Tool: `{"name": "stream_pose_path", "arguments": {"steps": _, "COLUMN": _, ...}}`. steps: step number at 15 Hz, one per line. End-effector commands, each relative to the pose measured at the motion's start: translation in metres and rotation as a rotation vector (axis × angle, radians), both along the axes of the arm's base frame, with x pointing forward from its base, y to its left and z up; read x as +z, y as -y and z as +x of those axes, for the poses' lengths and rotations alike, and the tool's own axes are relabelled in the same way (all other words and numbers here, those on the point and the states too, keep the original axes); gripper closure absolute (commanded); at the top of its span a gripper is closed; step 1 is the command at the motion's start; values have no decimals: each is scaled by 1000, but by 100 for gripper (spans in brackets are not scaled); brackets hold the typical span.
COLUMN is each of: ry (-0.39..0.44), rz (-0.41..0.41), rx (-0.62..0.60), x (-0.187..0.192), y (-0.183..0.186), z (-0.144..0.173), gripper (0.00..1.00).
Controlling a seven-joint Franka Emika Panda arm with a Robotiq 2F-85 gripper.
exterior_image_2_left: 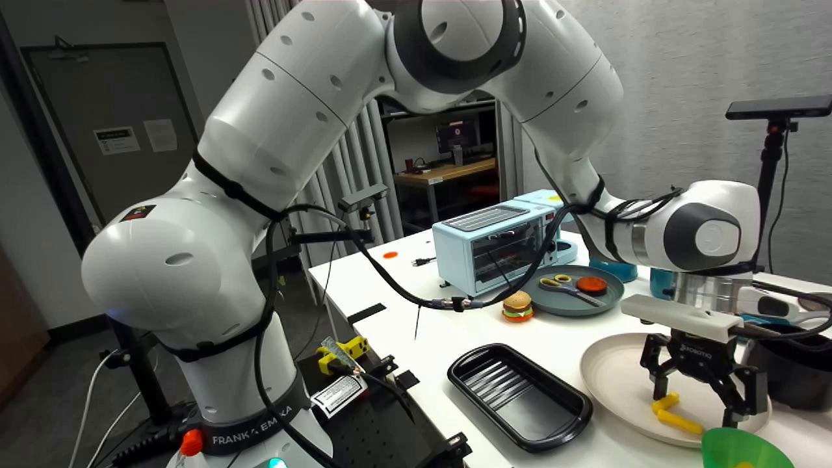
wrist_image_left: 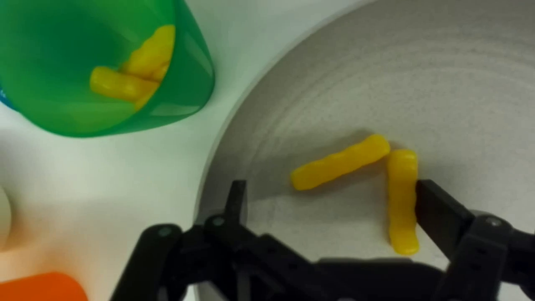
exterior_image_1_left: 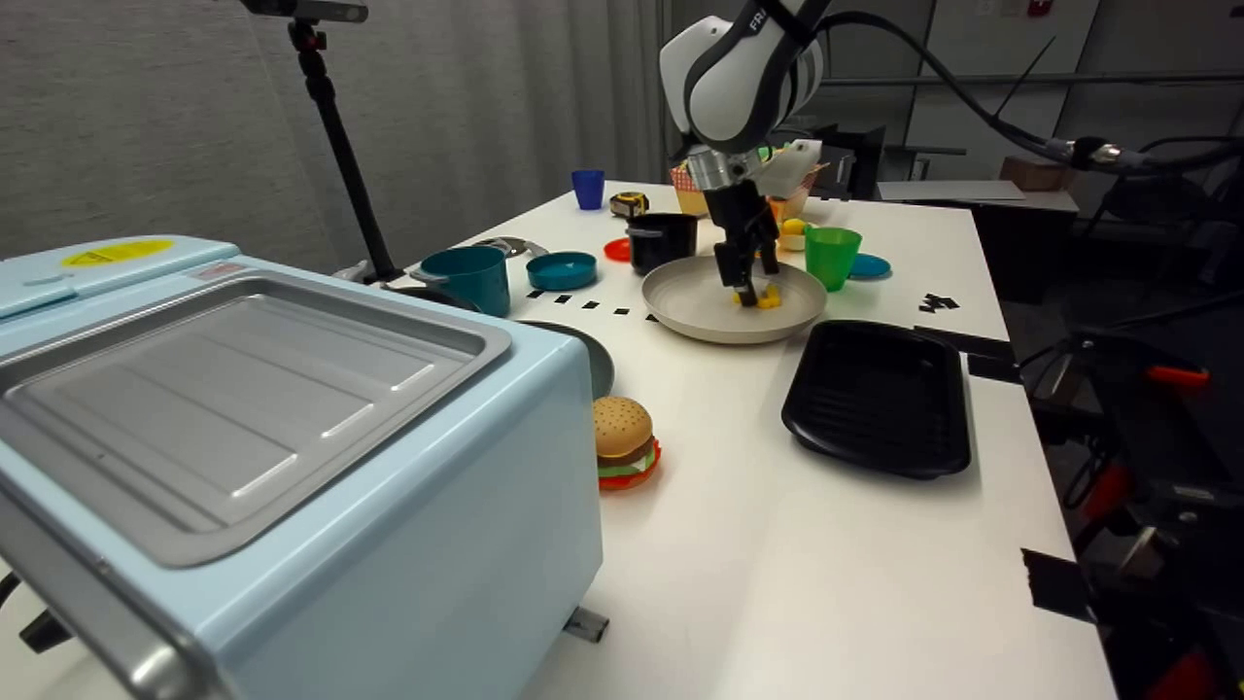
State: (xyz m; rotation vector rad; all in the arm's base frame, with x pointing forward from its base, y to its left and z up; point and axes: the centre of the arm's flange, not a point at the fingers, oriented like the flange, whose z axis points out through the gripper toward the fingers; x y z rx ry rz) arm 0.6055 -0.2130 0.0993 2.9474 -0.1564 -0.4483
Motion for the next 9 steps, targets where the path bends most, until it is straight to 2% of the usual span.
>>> {"name": "stream_pose_path", "arguments": {"steps": 1, "ry": 28, "rz": 12, "rx": -80, "x": 8, "y": 7, "z": -11, "gripper": 0}}
{"name": "stream_pose_path", "arguments": {"steps": 9, "ry": 62, "rz": 22, "rx": -275, "x": 8, "y": -2, "z": -23, "gripper": 0}}
